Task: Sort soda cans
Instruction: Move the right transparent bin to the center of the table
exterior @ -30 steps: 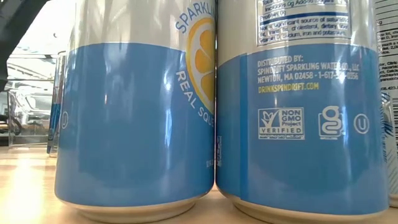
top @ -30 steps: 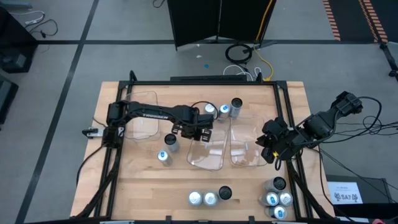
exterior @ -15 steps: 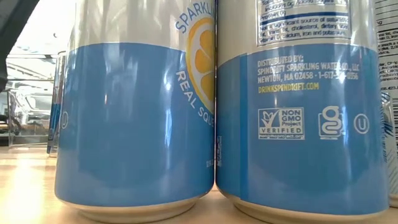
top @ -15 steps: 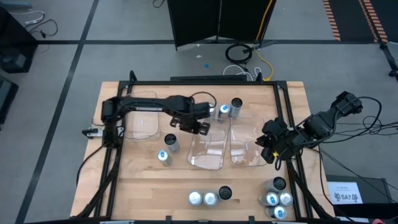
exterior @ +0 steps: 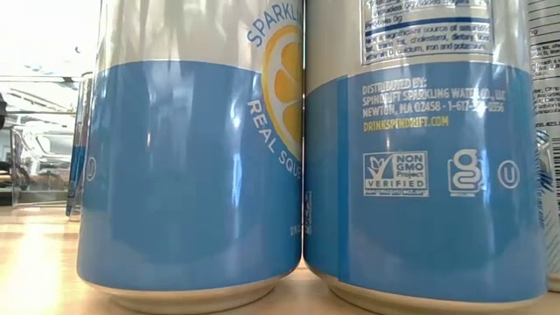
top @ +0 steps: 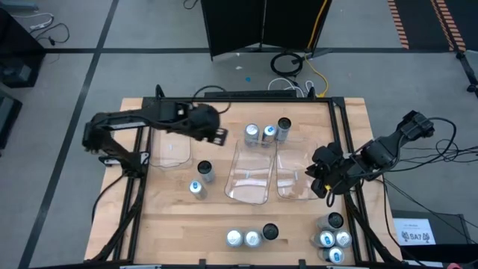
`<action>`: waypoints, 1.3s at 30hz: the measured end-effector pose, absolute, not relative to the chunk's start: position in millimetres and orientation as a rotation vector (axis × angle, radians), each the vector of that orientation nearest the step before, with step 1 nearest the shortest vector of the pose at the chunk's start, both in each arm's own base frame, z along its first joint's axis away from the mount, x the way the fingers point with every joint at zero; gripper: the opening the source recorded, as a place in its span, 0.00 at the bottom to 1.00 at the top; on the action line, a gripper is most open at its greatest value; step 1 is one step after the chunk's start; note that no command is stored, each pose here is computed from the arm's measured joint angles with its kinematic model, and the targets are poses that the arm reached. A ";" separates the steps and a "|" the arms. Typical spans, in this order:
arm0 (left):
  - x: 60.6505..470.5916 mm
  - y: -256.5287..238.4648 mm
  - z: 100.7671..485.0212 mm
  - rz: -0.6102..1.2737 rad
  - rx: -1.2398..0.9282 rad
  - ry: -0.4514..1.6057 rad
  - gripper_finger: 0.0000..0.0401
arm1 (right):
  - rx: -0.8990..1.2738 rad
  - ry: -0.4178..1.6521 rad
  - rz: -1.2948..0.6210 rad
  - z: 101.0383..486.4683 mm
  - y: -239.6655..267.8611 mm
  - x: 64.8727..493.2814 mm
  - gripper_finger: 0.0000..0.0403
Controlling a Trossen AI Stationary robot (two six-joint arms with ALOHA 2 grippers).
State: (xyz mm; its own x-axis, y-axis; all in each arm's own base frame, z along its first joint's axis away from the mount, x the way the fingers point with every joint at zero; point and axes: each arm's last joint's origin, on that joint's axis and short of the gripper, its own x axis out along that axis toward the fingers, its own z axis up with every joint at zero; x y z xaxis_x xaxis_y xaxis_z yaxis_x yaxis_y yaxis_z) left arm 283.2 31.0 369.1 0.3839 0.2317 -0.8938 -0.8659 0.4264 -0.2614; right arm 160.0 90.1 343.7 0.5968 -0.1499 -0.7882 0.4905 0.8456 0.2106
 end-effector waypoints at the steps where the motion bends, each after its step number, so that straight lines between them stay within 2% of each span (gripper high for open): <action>1: 274.3 29.4 370.6 0.845 -0.831 0.940 0.30 | 0.436 0.857 -0.385 343.0 91.1 161.4 0.15; 6: 236.2 25.9 366.6 1.062 -0.804 1.051 0.30 | 0.447 0.857 -0.384 339.2 96.8 169.9 0.15; 12: 208.5 31.5 343.7 1.135 -0.793 1.098 0.30 | 0.491 0.845 -0.397 336.4 101.5 176.9 0.15; 16: 180.7 36.1 317.8 1.184 -0.861 1.127 0.30 | 0.533 0.835 -0.414 335.4 103.0 179.1 0.15; 20: 158.3 38.0 298.4 1.147 -0.960 1.040 0.30 | 0.557 0.823 -0.418 335.6 103.9 180.7 0.15; 25: 132.2 38.4 283.2 1.203 -1.059 0.935 0.30 | 0.599 0.788 -0.410 337.6 105.6 183.5 0.15; 35: 111.3 48.0 244.8 1.316 -1.036 1.041 0.30 | 0.686 0.700 -0.455 339.2 107.6 189.3 0.15; 39: 107.2 55.2 240.6 1.318 -1.013 1.073 0.30 | 0.708 0.685 -0.446 338.0 111.4 195.0 0.15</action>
